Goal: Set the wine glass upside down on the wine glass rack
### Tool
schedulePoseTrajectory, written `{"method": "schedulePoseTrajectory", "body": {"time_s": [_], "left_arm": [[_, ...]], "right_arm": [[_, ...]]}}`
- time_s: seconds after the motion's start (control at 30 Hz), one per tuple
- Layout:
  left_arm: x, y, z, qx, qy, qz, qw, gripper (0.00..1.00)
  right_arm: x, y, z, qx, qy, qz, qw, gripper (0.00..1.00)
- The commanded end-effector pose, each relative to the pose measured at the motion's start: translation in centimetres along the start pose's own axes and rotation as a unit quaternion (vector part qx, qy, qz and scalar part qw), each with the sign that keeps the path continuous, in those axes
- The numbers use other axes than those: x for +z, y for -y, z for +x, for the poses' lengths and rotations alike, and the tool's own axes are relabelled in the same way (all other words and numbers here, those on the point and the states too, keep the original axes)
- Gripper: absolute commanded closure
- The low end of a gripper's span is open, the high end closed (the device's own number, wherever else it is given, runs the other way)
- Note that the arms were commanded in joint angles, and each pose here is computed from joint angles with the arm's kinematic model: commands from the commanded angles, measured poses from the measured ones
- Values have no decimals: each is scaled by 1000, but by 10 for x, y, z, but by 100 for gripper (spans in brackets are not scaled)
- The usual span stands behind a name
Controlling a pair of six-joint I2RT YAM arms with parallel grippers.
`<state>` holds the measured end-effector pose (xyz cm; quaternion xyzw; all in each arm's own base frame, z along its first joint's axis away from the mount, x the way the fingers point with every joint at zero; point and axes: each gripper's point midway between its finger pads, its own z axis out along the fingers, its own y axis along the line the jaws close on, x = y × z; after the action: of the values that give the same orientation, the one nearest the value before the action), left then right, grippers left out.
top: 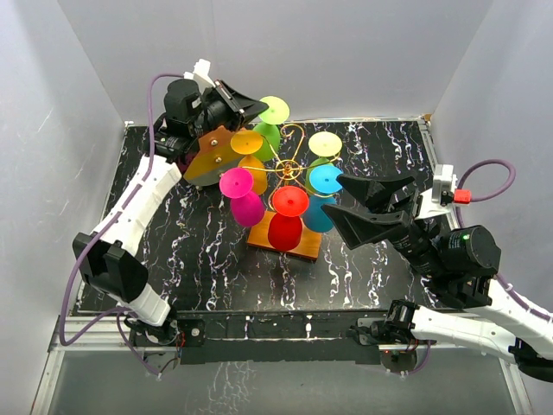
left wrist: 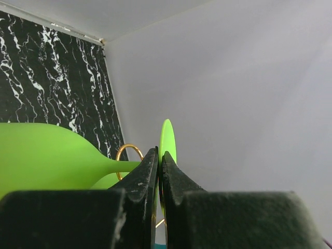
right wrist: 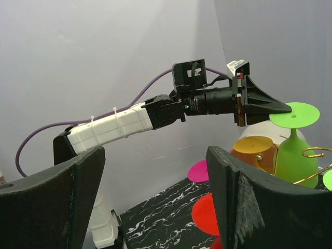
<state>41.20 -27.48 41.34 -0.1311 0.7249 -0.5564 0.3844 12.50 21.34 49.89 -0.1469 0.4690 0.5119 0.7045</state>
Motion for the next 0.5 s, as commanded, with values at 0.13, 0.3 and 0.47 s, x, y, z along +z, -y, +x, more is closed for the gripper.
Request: {"method": "schedulePoseTrajectory", "body": {"time_s": [0.13, 0.3, 0.47], "left_arm": [[-23, 17, 21, 17, -35, 25, 999, 100], [-26, 19, 30, 20, -43, 26, 999, 100], [-23, 32, 47, 26, -60, 41, 997, 100]], "right_arm": [[1, 2, -3, 9, 12, 6, 1000, 23], [2, 4, 1, 9, 10, 12, 1000, 23], [2, 5, 2, 9, 10, 15, 1000, 23]]}}
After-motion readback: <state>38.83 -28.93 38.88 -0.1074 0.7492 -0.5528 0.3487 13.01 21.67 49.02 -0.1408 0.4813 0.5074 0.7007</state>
